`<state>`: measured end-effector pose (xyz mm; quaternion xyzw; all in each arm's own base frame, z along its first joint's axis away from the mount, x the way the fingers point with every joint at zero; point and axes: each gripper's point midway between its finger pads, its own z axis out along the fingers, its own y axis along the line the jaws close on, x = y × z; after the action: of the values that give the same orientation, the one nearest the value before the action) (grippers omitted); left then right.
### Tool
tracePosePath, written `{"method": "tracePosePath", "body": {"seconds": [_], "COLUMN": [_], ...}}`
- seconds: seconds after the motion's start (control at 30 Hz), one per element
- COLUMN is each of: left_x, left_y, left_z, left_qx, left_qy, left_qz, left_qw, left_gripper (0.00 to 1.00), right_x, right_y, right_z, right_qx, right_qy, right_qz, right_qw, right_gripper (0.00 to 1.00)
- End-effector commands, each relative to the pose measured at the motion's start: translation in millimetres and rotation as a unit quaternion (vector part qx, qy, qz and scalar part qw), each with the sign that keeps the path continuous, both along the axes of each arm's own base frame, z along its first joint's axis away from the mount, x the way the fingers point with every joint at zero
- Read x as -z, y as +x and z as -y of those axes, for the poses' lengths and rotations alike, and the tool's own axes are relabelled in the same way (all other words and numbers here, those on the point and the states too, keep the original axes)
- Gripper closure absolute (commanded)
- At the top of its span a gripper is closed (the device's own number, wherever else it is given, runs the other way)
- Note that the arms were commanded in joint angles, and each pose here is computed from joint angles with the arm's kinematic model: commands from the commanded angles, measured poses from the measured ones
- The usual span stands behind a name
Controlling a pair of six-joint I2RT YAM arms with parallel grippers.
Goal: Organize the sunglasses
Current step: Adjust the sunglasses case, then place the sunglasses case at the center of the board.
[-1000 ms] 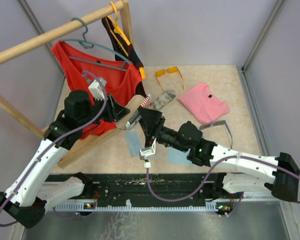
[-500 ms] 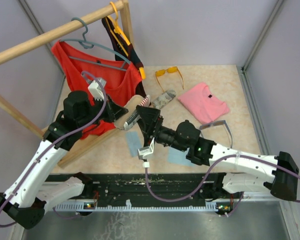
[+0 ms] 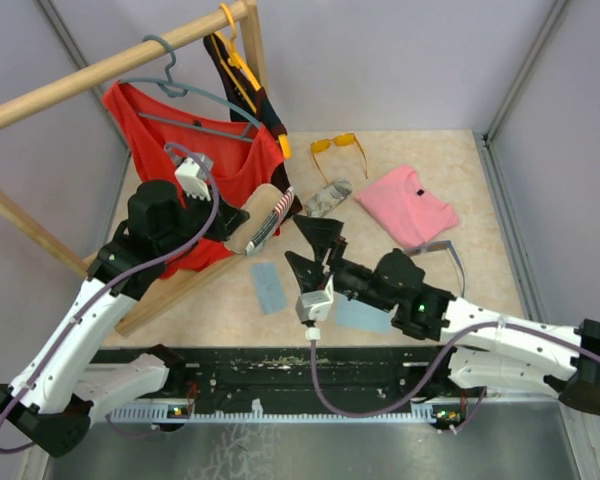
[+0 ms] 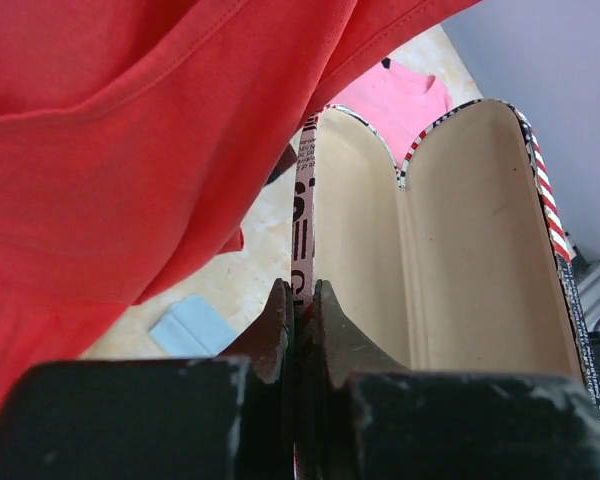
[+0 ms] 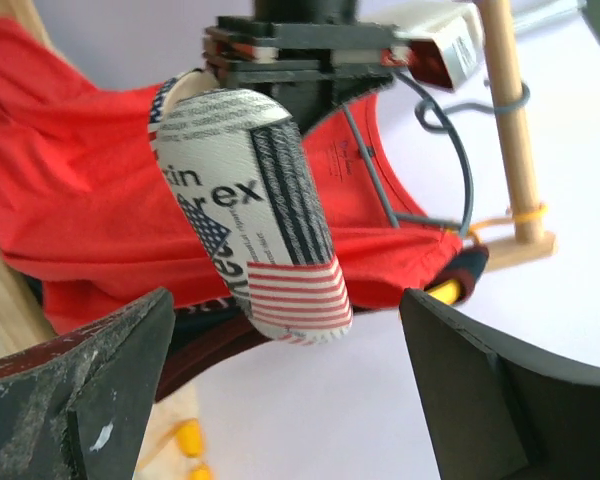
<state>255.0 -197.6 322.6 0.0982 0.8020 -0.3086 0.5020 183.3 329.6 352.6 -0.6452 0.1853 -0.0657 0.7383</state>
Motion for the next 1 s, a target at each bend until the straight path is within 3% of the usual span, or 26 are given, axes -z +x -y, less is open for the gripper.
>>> {"method": "tracePosePath", "body": {"seconds": [0.0, 0.13, 0.23, 0.33, 0.5, 0.57, 0.7, 0.8, 0.97], "left_x": [-23.7, -15.9, -9.0, -0.4, 18.2, 23.7, 24.1, 26.7, 34.9], "left_y": [7.5, 9.3, 9.1, 7.3, 12.9, 15.3, 23.1, 25.3, 21.9], "left_z": [0.6, 11.9, 31.0, 53.4, 80.3, 88.9, 97.0, 103.0, 118.7], "left_qx": [0.013, 0.026, 0.04, 0.056, 0.089, 0.103, 0.104, 0.121, 0.166], "left_qy": [0.018, 0.05, 0.08, 0.101, 0.154, 0.172, 0.178, 0.192, 0.201], "left_qz": [0.084, 0.108, 0.126, 0.136, 0.175, 0.193, 0.257, 0.298, 0.372], "left_qw": [0.996, 0.992, 0.988, 0.984, 0.968, 0.96, 0.944, 0.927, 0.891], "left_gripper": [1.0, 1.0, 1.0, 1.0, 1.0, 1.0, 1.0, 1.0, 1.0], "right_x": [-36.5, -10.4, 23.1, 59.2, 84.0, 95.8, 121.2, 131.2, 134.6], "right_y": [-11.8, -3.1, 7.6, 16.8, 22.9, 29.5, 44.7, 53.1, 54.8], "right_z": [38.4, 67.8, 89.8, 118.4, 156.4, 169.9, 188.0, 195.0, 192.0], "right_qx": [-0.004, 0.059, 0.146, 0.251, 0.283, 0.301, 0.334, 0.329, 0.302], "right_qy": [0.18, 0.253, 0.288, 0.312, 0.407, 0.422, 0.423, 0.433, 0.44], "right_qz": [-0.162, -0.357, -0.459, -0.515, -0.589, -0.608, -0.638, -0.653, -0.663], "right_qw": [0.97, 0.897, 0.828, 0.758, 0.638, 0.601, 0.55, 0.526, 0.526], "right_gripper": [0.07, 0.07, 0.07, 0.02, 0.03, 0.03, 0.03, 0.03, 0.03]}}
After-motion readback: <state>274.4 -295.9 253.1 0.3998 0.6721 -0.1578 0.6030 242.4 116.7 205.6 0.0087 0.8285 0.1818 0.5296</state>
